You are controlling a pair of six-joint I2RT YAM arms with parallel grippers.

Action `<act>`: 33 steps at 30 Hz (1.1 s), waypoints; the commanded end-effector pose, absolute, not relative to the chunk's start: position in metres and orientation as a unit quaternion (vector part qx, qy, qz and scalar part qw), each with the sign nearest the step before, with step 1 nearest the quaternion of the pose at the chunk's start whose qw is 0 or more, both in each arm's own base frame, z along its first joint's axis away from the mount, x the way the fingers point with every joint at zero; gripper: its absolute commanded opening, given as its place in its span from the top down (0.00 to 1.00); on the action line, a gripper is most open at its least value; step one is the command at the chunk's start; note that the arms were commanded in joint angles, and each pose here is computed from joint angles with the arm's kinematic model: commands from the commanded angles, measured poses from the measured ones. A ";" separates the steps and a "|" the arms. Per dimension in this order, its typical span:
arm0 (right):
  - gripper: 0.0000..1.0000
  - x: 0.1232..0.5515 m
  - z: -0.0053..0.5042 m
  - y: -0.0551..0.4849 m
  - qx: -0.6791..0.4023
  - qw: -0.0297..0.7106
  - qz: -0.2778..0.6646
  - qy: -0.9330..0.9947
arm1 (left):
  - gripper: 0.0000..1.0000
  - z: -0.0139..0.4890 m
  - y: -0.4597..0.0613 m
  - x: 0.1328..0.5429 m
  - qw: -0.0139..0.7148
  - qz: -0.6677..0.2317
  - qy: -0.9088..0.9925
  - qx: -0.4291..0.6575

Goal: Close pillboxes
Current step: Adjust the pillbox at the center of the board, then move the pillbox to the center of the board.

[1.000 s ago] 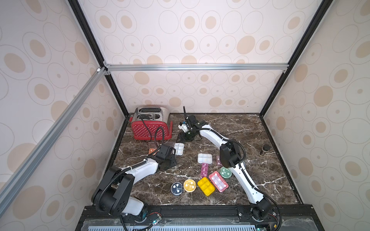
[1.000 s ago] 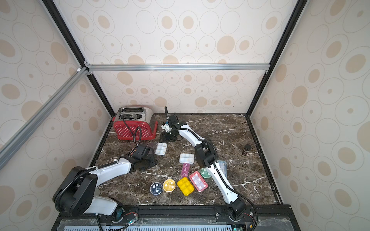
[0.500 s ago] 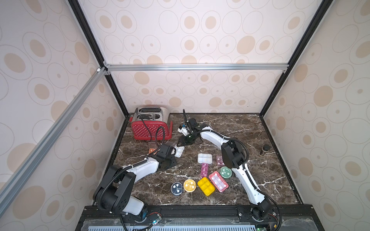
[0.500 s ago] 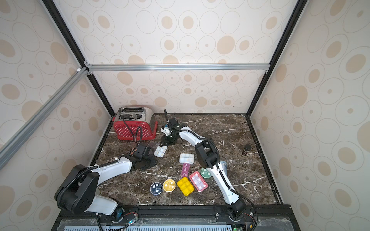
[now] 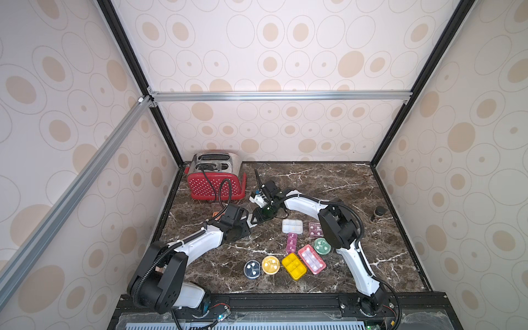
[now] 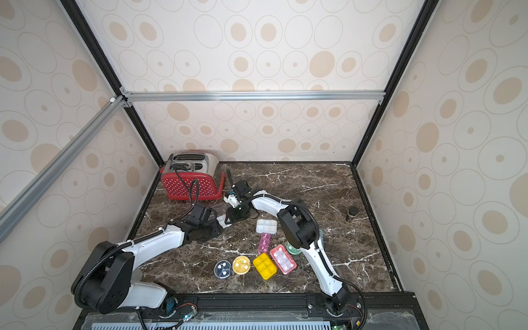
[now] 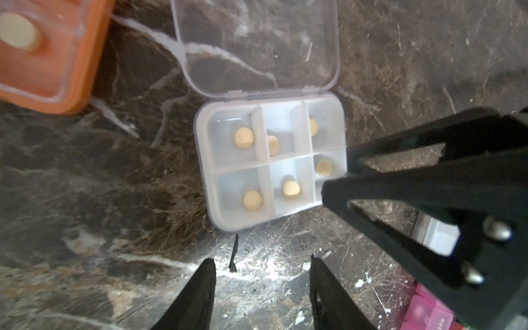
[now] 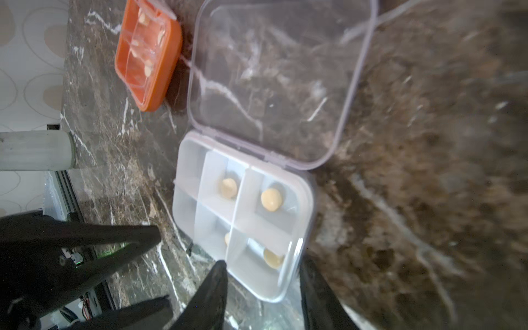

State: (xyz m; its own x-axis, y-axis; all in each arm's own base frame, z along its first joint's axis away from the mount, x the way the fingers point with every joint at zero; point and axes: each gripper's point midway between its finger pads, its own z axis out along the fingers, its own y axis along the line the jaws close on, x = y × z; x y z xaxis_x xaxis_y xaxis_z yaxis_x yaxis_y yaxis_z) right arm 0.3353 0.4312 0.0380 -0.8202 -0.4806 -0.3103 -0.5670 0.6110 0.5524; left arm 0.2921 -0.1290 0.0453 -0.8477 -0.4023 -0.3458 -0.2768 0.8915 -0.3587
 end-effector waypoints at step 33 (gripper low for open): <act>0.56 0.342 0.147 0.379 -0.244 0.120 0.316 0.909 | 0.71 0.030 -0.079 0.312 0.191 0.034 0.974 -0.115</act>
